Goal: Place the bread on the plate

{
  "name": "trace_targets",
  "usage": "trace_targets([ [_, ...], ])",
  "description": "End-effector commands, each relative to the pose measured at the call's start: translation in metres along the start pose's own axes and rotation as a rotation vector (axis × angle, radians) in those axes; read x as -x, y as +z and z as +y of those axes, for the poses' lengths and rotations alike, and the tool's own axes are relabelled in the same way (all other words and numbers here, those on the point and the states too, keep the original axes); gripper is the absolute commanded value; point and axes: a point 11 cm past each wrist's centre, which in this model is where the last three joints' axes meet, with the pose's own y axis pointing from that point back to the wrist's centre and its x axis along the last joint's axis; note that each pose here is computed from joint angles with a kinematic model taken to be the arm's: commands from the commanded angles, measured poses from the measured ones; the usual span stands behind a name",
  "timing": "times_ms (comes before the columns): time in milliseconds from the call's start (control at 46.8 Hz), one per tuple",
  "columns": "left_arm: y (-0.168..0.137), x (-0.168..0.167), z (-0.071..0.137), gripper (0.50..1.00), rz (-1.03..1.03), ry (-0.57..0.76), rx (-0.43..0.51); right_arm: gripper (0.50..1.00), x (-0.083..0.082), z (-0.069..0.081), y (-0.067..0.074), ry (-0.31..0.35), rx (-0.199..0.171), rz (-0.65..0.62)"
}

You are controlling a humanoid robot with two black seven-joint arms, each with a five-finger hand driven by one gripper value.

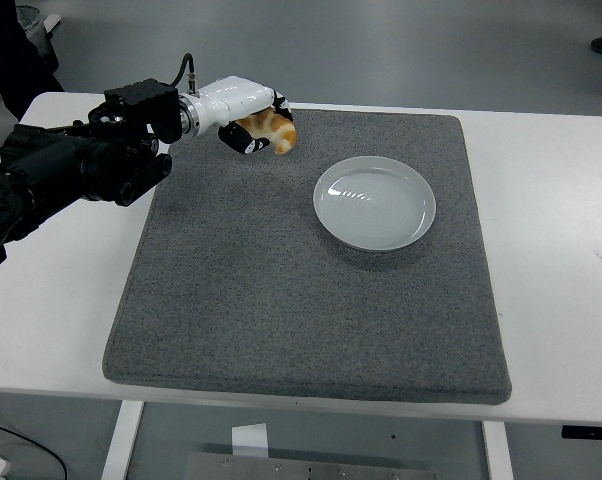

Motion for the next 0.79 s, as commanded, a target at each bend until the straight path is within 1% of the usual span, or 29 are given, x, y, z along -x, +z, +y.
trace_targets([
  [0, 0.001, -0.02, -0.002, 0.5, 0.002, 0.035, 0.004, 0.932, 0.0, 0.0, 0.0, 0.0, 0.0, 0.0],
  [192, 0.026, -0.051, -0.009, 0.5, 0.007, 0.069, 0.067, 0.932, 0.0, 0.0, 0.0, 0.0, 0.0, 0.0],
  [342, 0.037, -0.074, -0.011, 0.5, -0.006, 0.085, 0.094, 0.932, 0.0, 0.0, 0.0, 0.0, 0.0, 0.0],
  [449, 0.039, -0.077, -0.012, 0.5, -0.013, 0.082, 0.102, 0.932, 0.0, 0.0, 0.0, 0.0, 0.0, 0.0],
  [556, 0.045, -0.087, -0.013, 0.5, -0.026, 0.096, 0.118, 0.932, 0.0, 0.0, 0.0, 0.0, 0.0, 0.0],
  [662, 0.065, -0.096, -0.016, 0.5, -0.034, 0.095, 0.173, 0.932, 0.0, 0.0, 0.0, 0.0, 0.0, 0.0],
  [769, 0.078, -0.098, -0.017, 0.5, -0.047, 0.085, 0.207, 0.932, 0.0, 0.0, 0.0, 0.0, 0.0, 0.0],
])
